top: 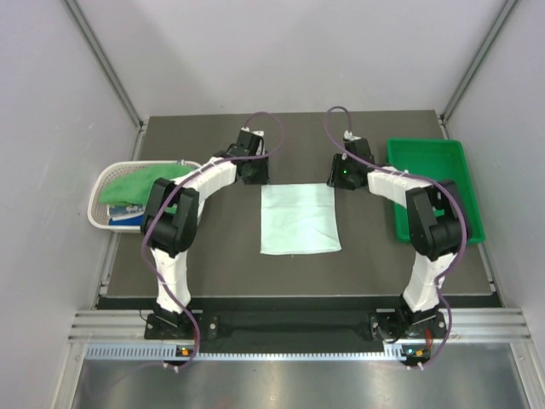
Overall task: Fold and stack the towels
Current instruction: Fold the towel
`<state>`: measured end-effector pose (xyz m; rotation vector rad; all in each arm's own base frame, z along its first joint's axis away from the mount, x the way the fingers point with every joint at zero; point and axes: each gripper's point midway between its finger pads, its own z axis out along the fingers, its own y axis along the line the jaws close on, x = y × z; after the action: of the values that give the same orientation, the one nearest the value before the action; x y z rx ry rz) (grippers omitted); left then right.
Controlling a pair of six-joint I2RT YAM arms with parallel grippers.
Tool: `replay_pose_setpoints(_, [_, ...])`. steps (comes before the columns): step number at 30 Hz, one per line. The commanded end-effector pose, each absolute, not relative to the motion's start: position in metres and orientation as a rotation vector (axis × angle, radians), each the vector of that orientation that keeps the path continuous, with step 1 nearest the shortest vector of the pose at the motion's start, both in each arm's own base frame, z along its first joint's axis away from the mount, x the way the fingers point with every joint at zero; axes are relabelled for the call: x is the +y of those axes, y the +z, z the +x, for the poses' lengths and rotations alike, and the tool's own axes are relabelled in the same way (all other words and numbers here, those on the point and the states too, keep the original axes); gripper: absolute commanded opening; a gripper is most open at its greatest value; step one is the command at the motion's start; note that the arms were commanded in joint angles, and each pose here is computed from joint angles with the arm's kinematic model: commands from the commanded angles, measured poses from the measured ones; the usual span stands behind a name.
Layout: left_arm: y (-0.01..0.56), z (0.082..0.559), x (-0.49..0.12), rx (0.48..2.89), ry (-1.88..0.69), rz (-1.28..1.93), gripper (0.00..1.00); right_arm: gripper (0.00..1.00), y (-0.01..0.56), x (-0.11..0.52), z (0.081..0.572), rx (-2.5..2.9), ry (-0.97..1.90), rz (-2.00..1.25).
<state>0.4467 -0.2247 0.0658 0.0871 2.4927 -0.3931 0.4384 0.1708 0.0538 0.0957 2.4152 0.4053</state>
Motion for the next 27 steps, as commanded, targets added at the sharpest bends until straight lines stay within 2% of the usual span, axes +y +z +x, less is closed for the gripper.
replay_pose_setpoints(1, [0.065, 0.452, -0.223, 2.482, -0.417, 0.120, 0.38, 0.38, 0.049, 0.166, 0.453, 2.395, 0.355, 0.057])
replay_pose_setpoints(7, [0.030, 0.451, -0.219, 2.536, -0.430, 0.108, 0.38, 0.38, 0.036, 0.172, 0.460, 2.412, 0.335, 0.021])
replay_pose_setpoints(15, [0.016, 0.451, -0.217, 2.556, -0.417, 0.091, 0.38, 0.37, 0.030, 0.173, 0.461, 2.421, 0.313, 0.002])
replay_pose_setpoints(22, [0.009, 0.446, -0.216, 2.578, -0.416, 0.081, 0.33, 0.31, 0.026, 0.174, 0.459, 2.432, 0.259, -0.013])
replay_pose_setpoints(24, [0.009, 0.444, -0.216, 2.579, -0.423, 0.081, 0.28, 0.29, 0.027, 0.174, 0.457, 2.431, 0.257, -0.016])
replay_pose_setpoints(27, [0.008, 0.444, -0.218, 2.579, -0.436, 0.081, 0.25, 0.24, 0.027, 0.176, 0.455, 2.439, 0.264, -0.017])
